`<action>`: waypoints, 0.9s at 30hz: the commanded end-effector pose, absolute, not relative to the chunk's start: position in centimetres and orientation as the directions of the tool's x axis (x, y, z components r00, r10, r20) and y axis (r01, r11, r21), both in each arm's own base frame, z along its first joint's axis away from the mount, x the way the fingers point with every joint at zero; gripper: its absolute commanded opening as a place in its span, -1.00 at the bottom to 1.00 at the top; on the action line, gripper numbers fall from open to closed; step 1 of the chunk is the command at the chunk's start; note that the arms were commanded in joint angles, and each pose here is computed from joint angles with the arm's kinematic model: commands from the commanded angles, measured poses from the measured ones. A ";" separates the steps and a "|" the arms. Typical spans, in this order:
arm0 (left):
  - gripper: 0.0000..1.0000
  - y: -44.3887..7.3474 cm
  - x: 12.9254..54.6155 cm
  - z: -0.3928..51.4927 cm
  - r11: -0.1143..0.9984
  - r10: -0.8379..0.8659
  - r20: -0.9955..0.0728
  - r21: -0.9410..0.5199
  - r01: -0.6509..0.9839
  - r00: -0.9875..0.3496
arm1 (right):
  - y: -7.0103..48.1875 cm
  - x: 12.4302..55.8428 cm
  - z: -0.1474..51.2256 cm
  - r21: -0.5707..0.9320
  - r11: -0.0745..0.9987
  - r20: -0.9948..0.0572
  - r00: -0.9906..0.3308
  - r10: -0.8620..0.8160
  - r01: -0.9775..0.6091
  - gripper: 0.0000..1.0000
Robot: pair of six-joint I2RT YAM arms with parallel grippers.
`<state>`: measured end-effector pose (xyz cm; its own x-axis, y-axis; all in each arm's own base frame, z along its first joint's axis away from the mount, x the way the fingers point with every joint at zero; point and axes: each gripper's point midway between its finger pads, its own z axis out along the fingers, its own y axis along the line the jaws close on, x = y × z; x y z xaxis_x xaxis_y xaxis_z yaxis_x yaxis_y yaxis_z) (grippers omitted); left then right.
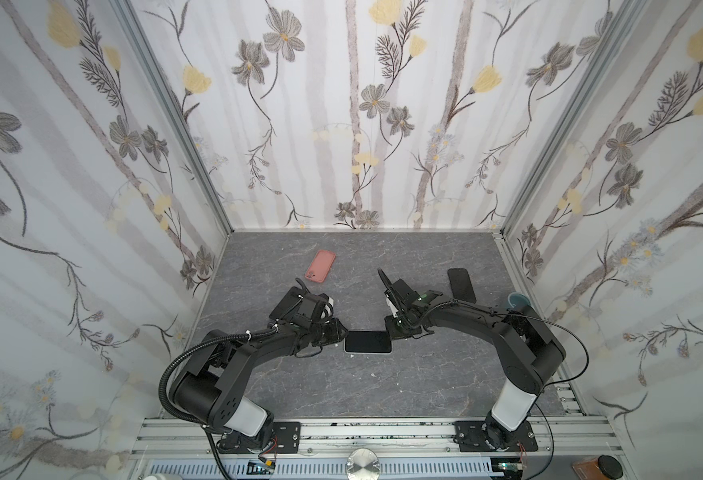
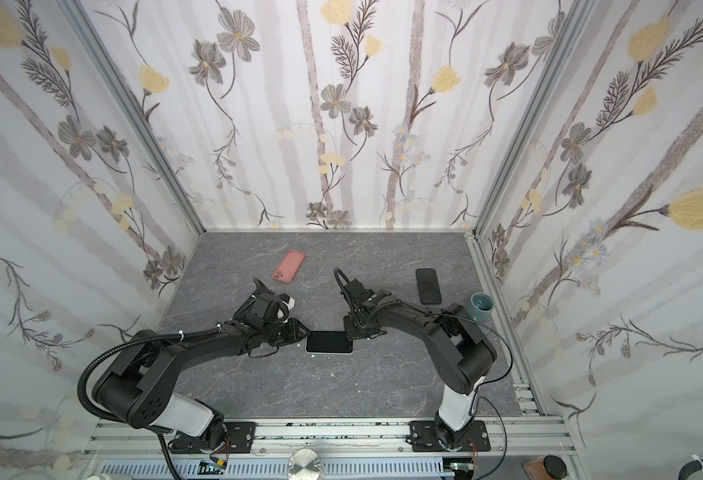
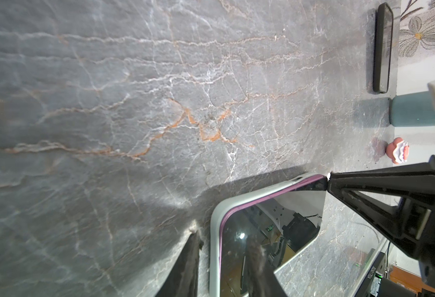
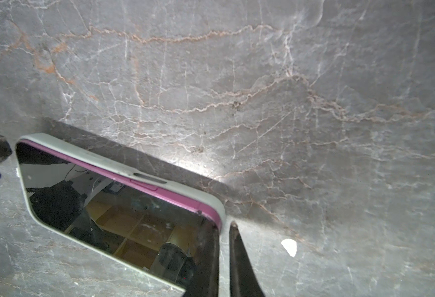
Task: Put the phone into the phone case
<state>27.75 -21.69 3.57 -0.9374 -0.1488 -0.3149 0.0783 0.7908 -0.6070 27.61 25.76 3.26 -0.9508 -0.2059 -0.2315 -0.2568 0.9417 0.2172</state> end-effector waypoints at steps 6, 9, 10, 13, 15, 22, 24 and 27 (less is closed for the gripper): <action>-0.42 -22.0 28.0 3.8 0.783 -0.153 -0.322 -0.616 0.084 -0.934 | 25.5 26.8 2.4 0.216 0.941 -0.196 -0.956 -0.219 -0.260 -0.78; -0.42 -22.1 27.8 3.6 0.785 -0.149 -0.316 -0.614 0.082 -0.937 | 25.5 26.7 2.1 0.218 0.940 -0.186 -0.957 -0.223 -0.261 -0.78; -0.43 -22.1 27.8 3.5 0.785 -0.149 -0.314 -0.614 0.081 -0.938 | 25.5 26.7 2.0 0.217 0.941 -0.184 -0.957 -0.223 -0.261 -0.77; -0.42 -22.1 27.6 3.3 0.786 -0.144 -0.309 -0.613 0.081 -0.940 | 25.3 26.5 1.8 0.210 0.943 -0.177 -0.958 -0.224 -0.259 -0.78; -0.42 -22.1 27.6 3.3 0.786 -0.143 -0.307 -0.613 0.081 -0.941 | 25.2 26.4 1.6 0.206 0.944 -0.170 -0.959 -0.227 -0.260 -0.77; -0.42 -22.2 27.5 3.2 0.787 -0.139 -0.305 -0.611 0.082 -0.942 | 25.0 26.2 1.3 0.202 0.945 -0.158 -0.960 -0.229 -0.259 -0.77; -0.42 -22.2 27.5 3.2 0.786 -0.139 -0.308 -0.612 0.084 -0.941 | 25.0 26.1 1.2 0.200 0.945 -0.153 -0.961 -0.231 -0.259 -0.77; -0.42 -22.2 27.5 3.2 0.787 -0.139 -0.306 -0.612 0.083 -0.942 | 24.9 26.0 0.9 0.196 0.946 -0.145 -0.962 -0.233 -0.258 -0.77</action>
<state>27.38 -22.06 3.04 -0.9439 -0.1364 -0.3007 0.0784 0.7922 -0.6052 27.36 25.72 2.41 -0.9533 -0.2138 -0.2131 -0.2602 0.9400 0.2208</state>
